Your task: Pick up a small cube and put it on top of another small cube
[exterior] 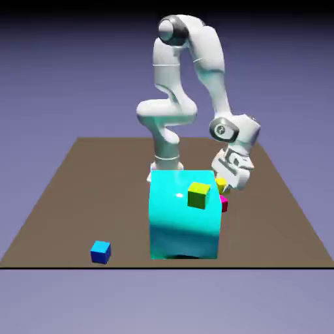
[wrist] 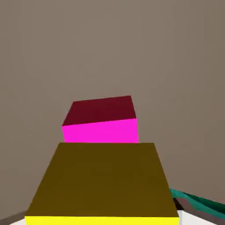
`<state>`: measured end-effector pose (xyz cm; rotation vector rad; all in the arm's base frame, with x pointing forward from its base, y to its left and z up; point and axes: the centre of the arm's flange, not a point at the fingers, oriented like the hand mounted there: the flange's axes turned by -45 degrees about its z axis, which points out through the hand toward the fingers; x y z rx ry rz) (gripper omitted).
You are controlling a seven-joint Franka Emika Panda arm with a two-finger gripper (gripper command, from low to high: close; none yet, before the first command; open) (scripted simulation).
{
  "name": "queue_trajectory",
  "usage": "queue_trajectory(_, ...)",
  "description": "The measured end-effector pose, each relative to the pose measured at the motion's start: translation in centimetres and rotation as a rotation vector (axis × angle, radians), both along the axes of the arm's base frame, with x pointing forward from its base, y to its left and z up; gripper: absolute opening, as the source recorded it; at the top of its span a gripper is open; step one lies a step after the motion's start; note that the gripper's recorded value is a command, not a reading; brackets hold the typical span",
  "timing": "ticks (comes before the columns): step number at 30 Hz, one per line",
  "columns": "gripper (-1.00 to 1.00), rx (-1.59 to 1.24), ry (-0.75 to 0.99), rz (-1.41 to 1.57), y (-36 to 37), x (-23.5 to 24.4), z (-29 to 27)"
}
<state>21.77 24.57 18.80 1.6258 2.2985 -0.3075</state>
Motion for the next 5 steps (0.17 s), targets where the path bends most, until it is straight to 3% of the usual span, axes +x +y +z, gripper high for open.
queue_trajectory(3, -1.00, 0.011, 0.007, 0.001, -0.4, -0.2, -1.5)
queue_trajectory(4, 1.00, 0.012, 0.008, 0.005, -0.4, -0.3, -1.7)
queue_trajectory(5, 1.00, 0.012, 0.007, 0.011, -0.3, -0.4, -1.7)
